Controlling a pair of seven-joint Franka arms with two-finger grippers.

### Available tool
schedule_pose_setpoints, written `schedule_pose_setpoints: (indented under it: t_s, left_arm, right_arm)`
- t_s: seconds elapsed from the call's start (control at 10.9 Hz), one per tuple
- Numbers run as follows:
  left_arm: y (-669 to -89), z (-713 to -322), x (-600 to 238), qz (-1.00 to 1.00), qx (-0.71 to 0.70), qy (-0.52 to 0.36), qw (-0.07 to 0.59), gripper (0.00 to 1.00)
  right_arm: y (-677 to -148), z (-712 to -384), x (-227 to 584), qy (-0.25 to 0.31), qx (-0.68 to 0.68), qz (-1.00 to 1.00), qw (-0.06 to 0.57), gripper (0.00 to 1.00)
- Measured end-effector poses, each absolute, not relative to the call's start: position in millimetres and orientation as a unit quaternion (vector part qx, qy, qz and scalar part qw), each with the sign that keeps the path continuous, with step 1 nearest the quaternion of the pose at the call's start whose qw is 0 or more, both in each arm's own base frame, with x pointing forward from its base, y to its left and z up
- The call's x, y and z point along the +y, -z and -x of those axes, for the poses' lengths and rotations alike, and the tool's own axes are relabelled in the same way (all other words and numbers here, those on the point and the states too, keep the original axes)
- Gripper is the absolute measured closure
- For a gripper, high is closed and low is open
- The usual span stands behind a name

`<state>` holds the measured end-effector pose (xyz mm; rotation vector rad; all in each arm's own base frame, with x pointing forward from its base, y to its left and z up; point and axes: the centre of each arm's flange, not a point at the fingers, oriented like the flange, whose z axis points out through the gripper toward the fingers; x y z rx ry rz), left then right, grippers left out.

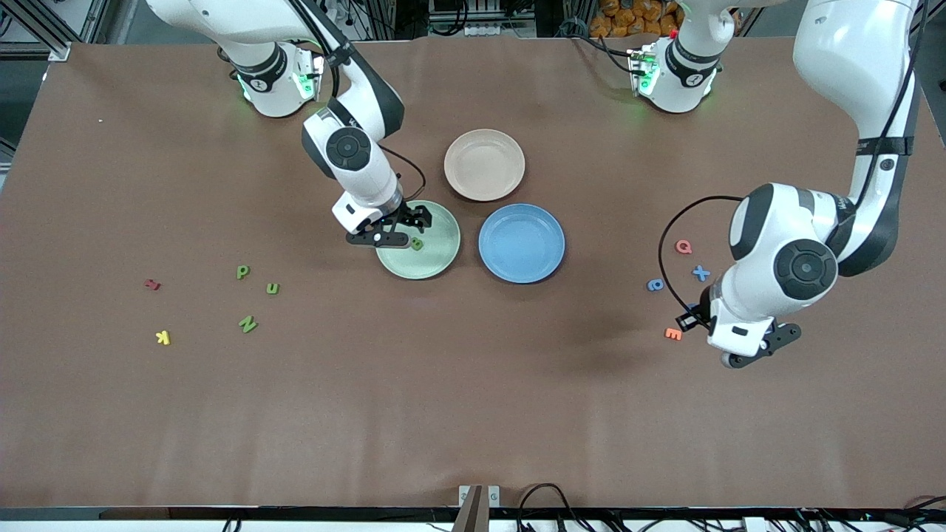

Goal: Sort letters by color into matching plates
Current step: 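Carry the blue G to the blue plate while the right gripper returns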

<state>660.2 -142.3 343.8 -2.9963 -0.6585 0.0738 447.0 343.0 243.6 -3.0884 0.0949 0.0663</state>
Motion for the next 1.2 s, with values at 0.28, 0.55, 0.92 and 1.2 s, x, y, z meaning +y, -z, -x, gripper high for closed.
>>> schedule_pose_setpoints:
  t_s: [0.28, 0.55, 0.92, 1.2]
  left_arm:
    - [-357, -651, -165, 0.975, -0.217, -0.028, 0.033, 0.64]
    - [-370, -639, -195, 0.972, -0.229, -0.031, 0.028, 0.64]
    - [-381, -617, -237, 0.97, -0.239, -0.047, 0.03, 0.64]
    - [-375, -591, -286, 0.961, -0.269, -0.053, 0.039, 0.64]
  right_arm:
    - [-248, -485, 286, -0.01, -0.041, 0.999, 0.008, 0.0]
    - [-254, -516, 223, -0.01, -0.065, 0.998, 0.006, 0.0]
    - [-252, -548, 115, -0.014, -0.03, 0.999, 0.003, 0.0]
    - [-245, -551, 44, -0.023, -0.013, 1.0, 0.004, 0.0]
